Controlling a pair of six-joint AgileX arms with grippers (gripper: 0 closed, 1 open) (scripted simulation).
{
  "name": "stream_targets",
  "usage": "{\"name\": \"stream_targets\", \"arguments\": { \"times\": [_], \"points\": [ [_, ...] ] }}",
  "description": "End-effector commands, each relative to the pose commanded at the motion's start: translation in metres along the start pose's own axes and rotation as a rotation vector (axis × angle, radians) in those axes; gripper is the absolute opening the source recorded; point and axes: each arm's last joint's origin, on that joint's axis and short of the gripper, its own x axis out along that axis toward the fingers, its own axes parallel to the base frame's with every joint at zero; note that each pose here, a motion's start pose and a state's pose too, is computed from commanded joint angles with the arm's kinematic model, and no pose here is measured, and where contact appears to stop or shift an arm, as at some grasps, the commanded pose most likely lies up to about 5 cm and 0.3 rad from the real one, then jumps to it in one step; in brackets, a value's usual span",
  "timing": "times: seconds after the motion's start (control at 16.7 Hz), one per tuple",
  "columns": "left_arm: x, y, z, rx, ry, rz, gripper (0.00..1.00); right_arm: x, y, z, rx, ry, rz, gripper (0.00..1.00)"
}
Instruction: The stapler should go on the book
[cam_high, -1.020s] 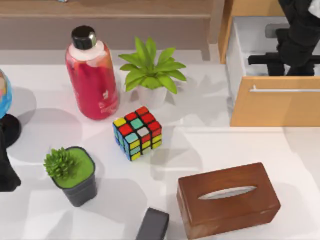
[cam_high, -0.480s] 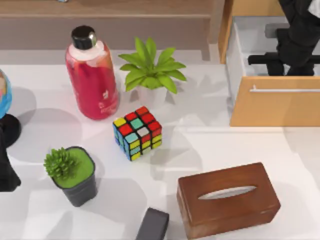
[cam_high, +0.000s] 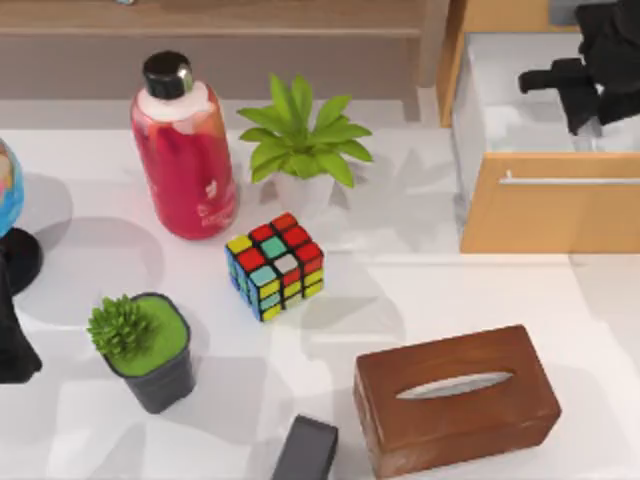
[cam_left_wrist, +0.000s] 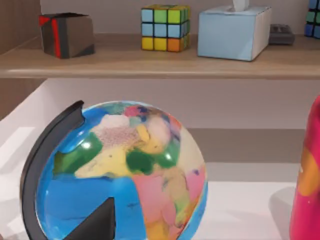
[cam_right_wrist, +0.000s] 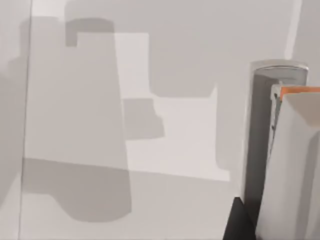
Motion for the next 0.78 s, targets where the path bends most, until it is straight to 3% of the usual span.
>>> {"name": "stream_targets", "arguments": {
  "times": [0.42, 0.78],
  "points": [
    [0.000, 0.000, 0.000, 0.000, 0.000, 0.000, 1.00, -0.093, -0.046, -0.040, -0.064, -0.173, -0.003, 0.00],
    [0.000, 0.000, 0.000, 0.000, 0.000, 0.000, 1.00, -0.105, -0.099, -0.106, -0.046, -0.121, -0.017, 0.00]
  ]
}}
